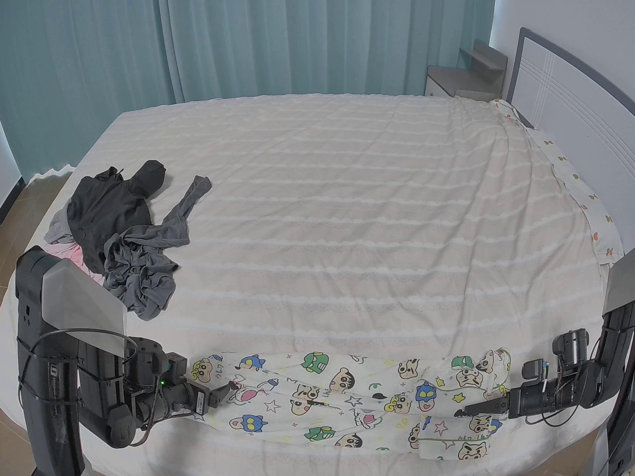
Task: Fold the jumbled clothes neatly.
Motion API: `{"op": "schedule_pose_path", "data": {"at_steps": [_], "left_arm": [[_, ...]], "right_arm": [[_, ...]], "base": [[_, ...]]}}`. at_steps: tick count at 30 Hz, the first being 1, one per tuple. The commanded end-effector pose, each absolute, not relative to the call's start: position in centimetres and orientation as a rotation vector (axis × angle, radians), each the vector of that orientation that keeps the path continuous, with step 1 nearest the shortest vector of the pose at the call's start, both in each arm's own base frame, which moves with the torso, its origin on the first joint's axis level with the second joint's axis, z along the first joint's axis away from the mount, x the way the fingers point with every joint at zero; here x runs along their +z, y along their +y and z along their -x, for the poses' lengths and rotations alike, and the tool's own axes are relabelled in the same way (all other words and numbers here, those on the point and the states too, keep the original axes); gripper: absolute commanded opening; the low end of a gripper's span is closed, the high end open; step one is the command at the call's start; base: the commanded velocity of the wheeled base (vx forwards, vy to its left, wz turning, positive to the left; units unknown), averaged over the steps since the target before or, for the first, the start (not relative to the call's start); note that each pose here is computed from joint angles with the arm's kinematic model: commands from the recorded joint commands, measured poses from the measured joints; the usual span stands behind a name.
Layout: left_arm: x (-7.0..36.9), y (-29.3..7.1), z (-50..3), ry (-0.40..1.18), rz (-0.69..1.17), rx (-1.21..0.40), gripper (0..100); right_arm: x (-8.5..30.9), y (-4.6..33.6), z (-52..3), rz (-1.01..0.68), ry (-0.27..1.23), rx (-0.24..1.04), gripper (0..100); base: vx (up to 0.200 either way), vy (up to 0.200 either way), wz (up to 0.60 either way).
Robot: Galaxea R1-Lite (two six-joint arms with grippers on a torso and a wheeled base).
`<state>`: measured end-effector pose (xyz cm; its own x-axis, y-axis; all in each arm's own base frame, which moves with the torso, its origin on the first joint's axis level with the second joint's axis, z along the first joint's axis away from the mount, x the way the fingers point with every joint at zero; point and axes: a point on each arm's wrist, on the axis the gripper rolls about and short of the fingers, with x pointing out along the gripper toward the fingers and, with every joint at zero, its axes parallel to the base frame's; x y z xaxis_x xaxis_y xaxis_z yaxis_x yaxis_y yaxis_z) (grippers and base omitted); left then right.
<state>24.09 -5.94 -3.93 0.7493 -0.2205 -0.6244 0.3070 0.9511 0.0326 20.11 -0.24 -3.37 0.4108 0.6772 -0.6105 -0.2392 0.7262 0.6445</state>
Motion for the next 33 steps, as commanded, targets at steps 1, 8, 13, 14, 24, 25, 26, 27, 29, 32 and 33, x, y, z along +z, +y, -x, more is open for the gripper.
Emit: {"op": "schedule_pose_path", "data": {"at_steps": [1, 8, 13, 14, 24, 25, 26, 27, 29, 32, 33], "left_arm": [[-1.0, -5.8, -23.3, 0.593, -0.037, -0.297, 100], [1.7, -5.3, -21.1, 0.582, 0.186, -0.313, 100], [4.7, -5.3, -20.6, 0.514, 0.514, -0.33, 100], [5.1, -5.2, -20.5, 0.508, 0.559, -0.342, 100], [4.9, -3.9, -20.7, 0.661, 0.927, -0.429, 100], [4.9, -3.8, -20.7, 0.667, 0.93, -0.432, 100], [4.8, -3.7, -20.7, 0.667, 0.931, -0.429, 100], [4.7, -3.7, -20.7, 0.671, 0.933, -0.427, 100], [4.3, -3.7, -20.8, 0.692, 0.94, -0.417, 100], [3.4, -3.7, -21.0, 0.728, 0.937, -0.4, 100], [3.2, -3.7, -21.0, 0.735, 0.938, -0.397, 100]], "right_arm": [[-2.5, -1.3, -19.3, -0.517, 0.929, 0.562, 100], [-0.6, -3.4, -18.7, -0.519, 0.802, 0.457, 100], [2.3, -4.4, -18.7, -0.53, 0.649, 0.398, 100], [3.2, -4.3, -18.7, -0.538, 0.613, 0.397, 100], [4.7, 3.3, -20.7, -0.656, 0.706, 0.58, 100], [4.1, 4.1, -21.1, -0.649, 0.733, 0.568, 100], [3.5, 4.7, -21.4, -0.642, 0.757, 0.552, 100], [2.7, 5.6, -21.8, -0.624, 0.784, 0.539, 100], [1.5, 6.7, -22.5, -0.608, 0.823, 0.532, 100], [0.0, 7.9, -23.1, -0.616, 0.882, 0.534, 100], [-0.5, 8.0, -23.1, -0.615, 0.899, 0.519, 100]], "base": [[0.0, 0.0, 0.0], [0.0, 0.0, 0.0], [0.0, 0.0, 0.0], [0.0, 0.0, 0.0], [0.0, 0.0, 0.0], [0.0, 0.0, 0.0], [0.0, 0.0, 0.0], [0.0, 0.0, 0.0], [0.0, 0.0, 0.0], [0.0, 0.0, 0.0], [0.0, 0.0, 0.0]]}}
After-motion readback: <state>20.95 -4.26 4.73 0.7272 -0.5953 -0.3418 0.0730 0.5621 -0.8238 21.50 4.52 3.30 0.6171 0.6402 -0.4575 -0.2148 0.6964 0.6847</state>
